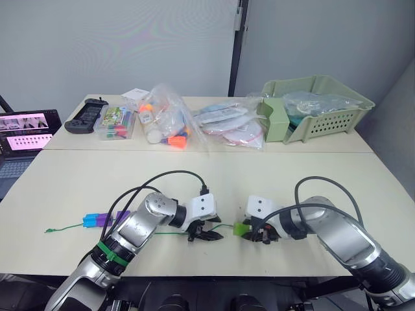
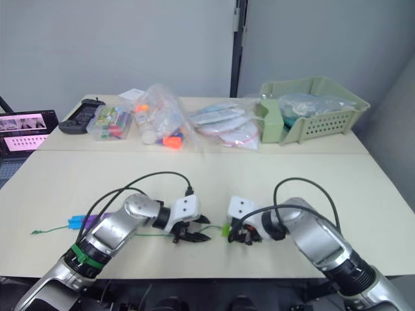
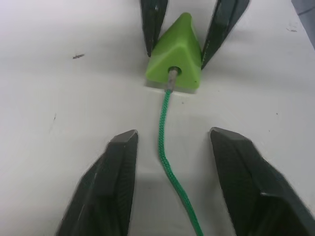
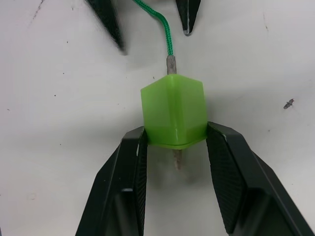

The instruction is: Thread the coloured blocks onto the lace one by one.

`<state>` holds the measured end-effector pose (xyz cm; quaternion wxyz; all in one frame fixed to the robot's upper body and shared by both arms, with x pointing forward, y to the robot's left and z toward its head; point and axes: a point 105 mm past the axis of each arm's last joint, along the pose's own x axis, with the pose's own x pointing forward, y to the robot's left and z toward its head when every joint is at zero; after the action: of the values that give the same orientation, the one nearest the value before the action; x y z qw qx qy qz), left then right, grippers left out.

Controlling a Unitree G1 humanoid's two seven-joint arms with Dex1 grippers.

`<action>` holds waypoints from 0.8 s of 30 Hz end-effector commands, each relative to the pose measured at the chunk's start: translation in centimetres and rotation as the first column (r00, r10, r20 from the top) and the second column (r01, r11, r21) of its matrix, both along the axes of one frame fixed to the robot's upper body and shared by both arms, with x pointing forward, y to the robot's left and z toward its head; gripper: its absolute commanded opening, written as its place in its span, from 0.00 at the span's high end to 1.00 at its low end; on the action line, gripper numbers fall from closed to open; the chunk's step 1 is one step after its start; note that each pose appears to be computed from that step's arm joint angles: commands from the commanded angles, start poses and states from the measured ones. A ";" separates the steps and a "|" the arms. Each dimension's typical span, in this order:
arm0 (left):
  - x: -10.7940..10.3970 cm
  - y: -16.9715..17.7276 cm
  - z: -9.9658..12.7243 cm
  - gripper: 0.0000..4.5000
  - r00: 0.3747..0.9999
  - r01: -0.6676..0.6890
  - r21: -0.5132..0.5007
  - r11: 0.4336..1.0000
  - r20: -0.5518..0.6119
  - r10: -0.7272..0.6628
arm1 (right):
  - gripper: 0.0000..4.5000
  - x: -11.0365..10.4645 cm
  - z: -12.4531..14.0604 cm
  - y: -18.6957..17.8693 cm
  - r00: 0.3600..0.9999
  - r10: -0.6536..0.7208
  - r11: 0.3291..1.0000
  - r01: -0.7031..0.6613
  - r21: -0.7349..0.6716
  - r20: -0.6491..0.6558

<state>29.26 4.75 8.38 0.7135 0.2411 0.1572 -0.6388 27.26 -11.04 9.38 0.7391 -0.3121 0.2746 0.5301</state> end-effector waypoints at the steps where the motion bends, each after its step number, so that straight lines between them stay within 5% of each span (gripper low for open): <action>1: -0.3 -0.1 -0.7 0.83 1.000 0.006 0.004 1.000 -0.011 -0.006 | 0.72 -0.6 -0.7 0.0 0.999 0.006 1.000 -0.006 -0.011 -0.034; 4: -0.3 -0.2 -0.6 0.99 1.000 0.009 0.001 1.000 -0.005 -0.009 | 0.72 -0.6 -0.7 0.0 0.999 0.006 1.000 -0.006 -0.011 -0.033; 24: -0.9 -4.2 0.6 0.99 0.992 0.113 -0.005 0.994 0.054 -0.112 | 0.72 -0.6 -0.8 0.0 0.999 -0.002 1.000 0.002 -0.010 -0.038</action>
<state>28.63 1.62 8.41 0.6885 0.2564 0.1406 -0.6637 27.29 -11.13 9.39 0.7413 -0.3114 0.2753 0.5269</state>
